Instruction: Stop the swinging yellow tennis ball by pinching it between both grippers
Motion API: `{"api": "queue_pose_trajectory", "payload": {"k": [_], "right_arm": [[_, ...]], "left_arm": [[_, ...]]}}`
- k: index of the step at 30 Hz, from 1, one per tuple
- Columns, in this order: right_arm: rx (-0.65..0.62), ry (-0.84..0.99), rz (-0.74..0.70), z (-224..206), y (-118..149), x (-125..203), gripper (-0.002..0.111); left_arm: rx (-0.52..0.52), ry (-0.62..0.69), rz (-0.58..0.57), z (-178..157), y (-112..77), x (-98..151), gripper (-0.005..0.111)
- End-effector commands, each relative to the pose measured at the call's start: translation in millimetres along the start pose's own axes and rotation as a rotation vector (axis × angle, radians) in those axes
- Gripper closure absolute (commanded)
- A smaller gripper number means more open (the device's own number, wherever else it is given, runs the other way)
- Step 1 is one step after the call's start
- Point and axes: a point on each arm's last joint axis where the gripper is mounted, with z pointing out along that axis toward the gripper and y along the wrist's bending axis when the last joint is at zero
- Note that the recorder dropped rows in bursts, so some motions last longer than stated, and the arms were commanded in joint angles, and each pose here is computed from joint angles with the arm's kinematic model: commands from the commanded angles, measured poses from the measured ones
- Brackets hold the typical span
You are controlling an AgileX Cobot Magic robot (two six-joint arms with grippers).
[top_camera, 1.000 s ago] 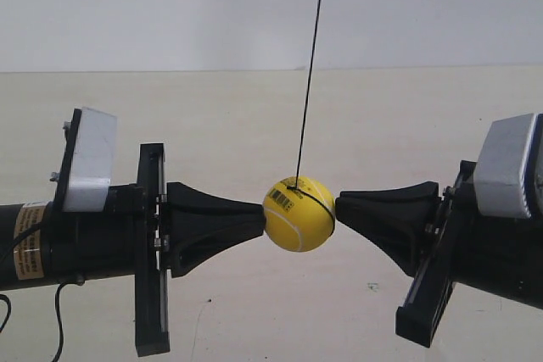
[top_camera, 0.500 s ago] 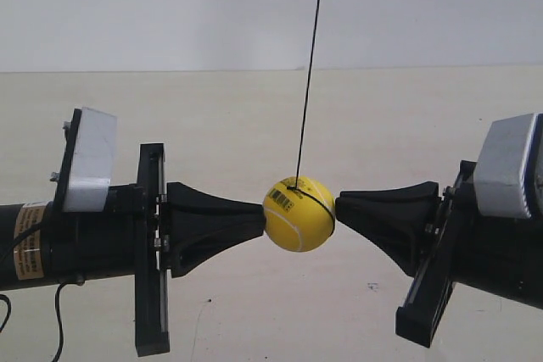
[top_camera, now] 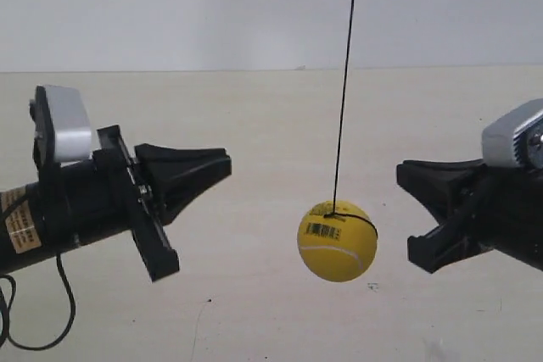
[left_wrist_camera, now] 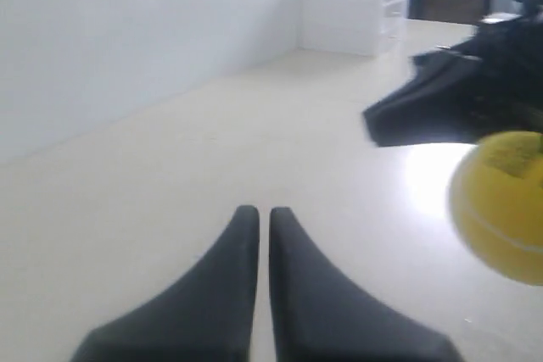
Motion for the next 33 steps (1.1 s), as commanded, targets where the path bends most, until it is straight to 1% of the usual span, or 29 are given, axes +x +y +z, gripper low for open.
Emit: {"api": "queue_pose_trajectory", "payload": {"k": [1, 3, 6, 9, 13, 17, 21, 28, 33], "right_arm": [[0.090, -0.043, 0.011, -17, -3, -15, 0.108], [0.107, -0.077, 0.002, -28, -2, -22, 0.108], [0.134, -0.131, -0.006, -45, 0, -32, 0.108], [0.156, -0.196, 0.032, -64, 3, -41, 0.108], [0.169, -0.289, 0.057, -85, 8, -50, 0.108], [0.188, -0.364, 0.073, -107, 12, -54, 0.108], [0.206, -0.413, 0.097, -124, 14, -54, 0.108], [0.216, -0.505, 0.103, -146, 19, -54, 0.108], [0.221, -0.545, 0.097, -155, 21, -54, 0.108]], "left_arm": [[-0.238, 0.003, -0.071, -12, 19.6, -5, 0.102], [-0.329, 0.026, -0.107, -17, 24.9, -6, 0.102], [-0.422, 0.065, -0.143, -26, 28.6, -10, 0.102], [-0.482, 0.096, -0.165, -34, 28.6, -17, 0.102], [-0.509, 0.087, -0.144, -46, 23.3, -35, 0.102], [-0.538, 0.075, -0.123, -62, 14.4, -56, 0.102], [-0.566, 0.033, -0.088, -83, 2.4, -77, 0.102], [-0.604, -0.102, -0.018, -124, -24.9, -110, 0.102], [-0.621, -0.212, 0.027, -151, -43.9, -125, 0.102]]}}
